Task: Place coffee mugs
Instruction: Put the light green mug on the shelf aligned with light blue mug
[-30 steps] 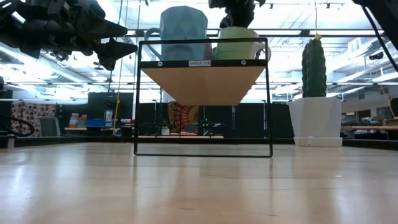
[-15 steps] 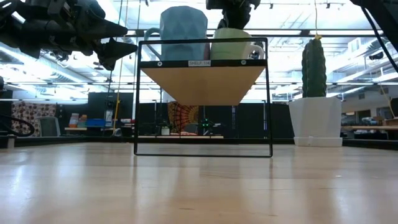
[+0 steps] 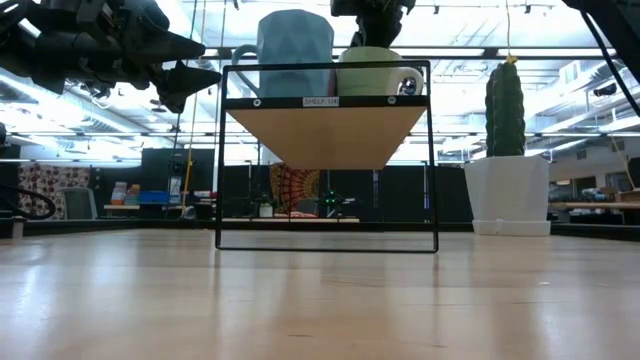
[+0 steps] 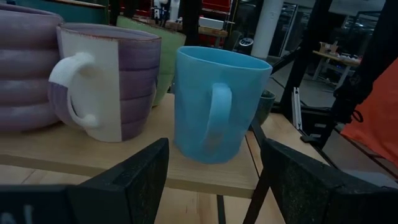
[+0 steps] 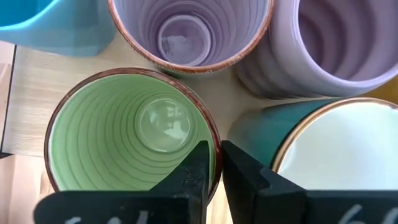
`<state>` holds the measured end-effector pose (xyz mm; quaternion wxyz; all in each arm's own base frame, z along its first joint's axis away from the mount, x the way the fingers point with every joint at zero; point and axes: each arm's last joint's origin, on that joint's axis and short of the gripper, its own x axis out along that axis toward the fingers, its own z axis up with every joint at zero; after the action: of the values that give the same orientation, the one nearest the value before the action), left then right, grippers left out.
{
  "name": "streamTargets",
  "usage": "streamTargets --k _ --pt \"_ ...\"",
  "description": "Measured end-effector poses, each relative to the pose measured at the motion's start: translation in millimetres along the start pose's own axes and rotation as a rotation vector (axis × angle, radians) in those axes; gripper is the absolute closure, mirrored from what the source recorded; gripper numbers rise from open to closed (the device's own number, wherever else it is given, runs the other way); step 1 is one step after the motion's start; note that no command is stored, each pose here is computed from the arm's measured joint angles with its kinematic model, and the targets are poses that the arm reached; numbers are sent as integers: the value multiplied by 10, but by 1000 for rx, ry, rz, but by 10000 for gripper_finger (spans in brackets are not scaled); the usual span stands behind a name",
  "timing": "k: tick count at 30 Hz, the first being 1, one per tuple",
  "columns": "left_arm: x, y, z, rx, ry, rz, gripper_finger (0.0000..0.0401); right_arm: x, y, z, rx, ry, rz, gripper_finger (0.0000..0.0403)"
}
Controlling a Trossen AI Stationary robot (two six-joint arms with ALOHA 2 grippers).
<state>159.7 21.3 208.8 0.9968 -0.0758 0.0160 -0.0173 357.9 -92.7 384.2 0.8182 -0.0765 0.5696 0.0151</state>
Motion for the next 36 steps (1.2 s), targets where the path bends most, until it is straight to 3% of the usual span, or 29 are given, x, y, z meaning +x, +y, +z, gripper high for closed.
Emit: streamTargets --k 15,36 --pt "0 0 0 0 0 0 138 -22 21 -20 38 13 6 353" --pt "0 -1 1 0 0 0 138 -145 29 -6 17 -72 -3 353"
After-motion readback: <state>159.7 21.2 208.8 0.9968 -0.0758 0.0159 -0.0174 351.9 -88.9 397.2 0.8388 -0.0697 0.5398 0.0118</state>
